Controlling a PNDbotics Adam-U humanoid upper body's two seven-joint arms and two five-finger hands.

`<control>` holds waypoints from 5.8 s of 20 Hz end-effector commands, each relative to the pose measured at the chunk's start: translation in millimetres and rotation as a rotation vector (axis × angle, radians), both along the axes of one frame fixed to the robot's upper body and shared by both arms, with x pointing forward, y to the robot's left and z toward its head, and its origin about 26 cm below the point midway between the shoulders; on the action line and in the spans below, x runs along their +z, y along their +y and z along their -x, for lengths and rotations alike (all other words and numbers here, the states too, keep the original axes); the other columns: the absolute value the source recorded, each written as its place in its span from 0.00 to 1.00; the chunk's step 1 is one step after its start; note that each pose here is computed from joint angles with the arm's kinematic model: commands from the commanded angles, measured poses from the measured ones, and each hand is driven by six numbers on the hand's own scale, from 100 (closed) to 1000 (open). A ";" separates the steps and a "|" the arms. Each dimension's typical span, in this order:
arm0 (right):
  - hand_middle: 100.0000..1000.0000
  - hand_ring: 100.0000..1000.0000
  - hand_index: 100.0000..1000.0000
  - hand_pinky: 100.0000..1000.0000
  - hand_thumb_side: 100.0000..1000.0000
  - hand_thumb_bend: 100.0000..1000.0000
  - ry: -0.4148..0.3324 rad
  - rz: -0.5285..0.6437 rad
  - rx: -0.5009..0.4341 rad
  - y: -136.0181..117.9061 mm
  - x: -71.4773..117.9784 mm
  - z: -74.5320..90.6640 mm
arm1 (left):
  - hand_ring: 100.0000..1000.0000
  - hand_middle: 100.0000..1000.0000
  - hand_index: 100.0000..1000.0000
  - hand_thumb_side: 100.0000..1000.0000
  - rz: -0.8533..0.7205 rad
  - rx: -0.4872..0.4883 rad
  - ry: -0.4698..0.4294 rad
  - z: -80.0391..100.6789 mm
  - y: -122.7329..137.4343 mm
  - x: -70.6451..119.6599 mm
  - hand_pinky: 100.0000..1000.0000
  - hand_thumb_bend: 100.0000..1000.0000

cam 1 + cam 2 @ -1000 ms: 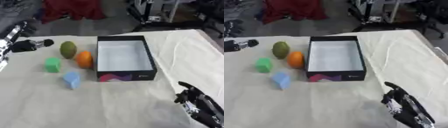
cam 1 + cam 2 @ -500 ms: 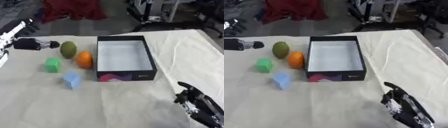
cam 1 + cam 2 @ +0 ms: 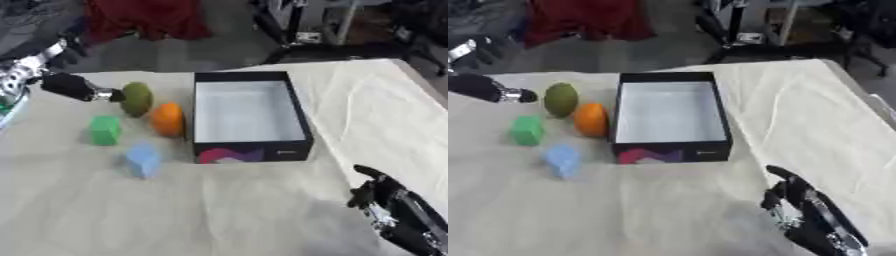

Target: Pick up objects on the table and place them in the box.

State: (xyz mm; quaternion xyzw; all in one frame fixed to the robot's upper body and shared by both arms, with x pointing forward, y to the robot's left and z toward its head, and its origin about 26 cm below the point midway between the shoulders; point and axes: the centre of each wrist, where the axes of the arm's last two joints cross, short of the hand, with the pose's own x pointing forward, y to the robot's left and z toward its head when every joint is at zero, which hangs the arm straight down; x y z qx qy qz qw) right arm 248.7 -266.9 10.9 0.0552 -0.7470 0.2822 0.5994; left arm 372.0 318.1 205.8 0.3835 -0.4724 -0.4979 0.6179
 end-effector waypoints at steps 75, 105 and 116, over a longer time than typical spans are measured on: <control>0.43 0.51 0.91 0.82 0.41 0.00 -0.006 0.005 0.036 3.7 3.3 -1.2 | 0.49 0.52 0.68 0.12 -0.319 -0.400 0.102 -82.8 -174.3 0.2 0.59 0.22; 0.43 0.51 0.92 0.82 0.41 0.00 0.000 0.016 0.022 0.2 1.5 0.5 | 0.68 0.74 0.85 0.45 -0.454 0.077 -0.097 -90.6 -53.4 75.2 0.73 0.83; 0.43 0.51 0.92 0.82 0.41 0.00 -0.005 0.010 0.021 1.2 2.6 -0.4 | 0.64 0.70 0.82 0.37 -0.338 0.359 0.255 -109.4 -17.5 -25.0 0.70 0.74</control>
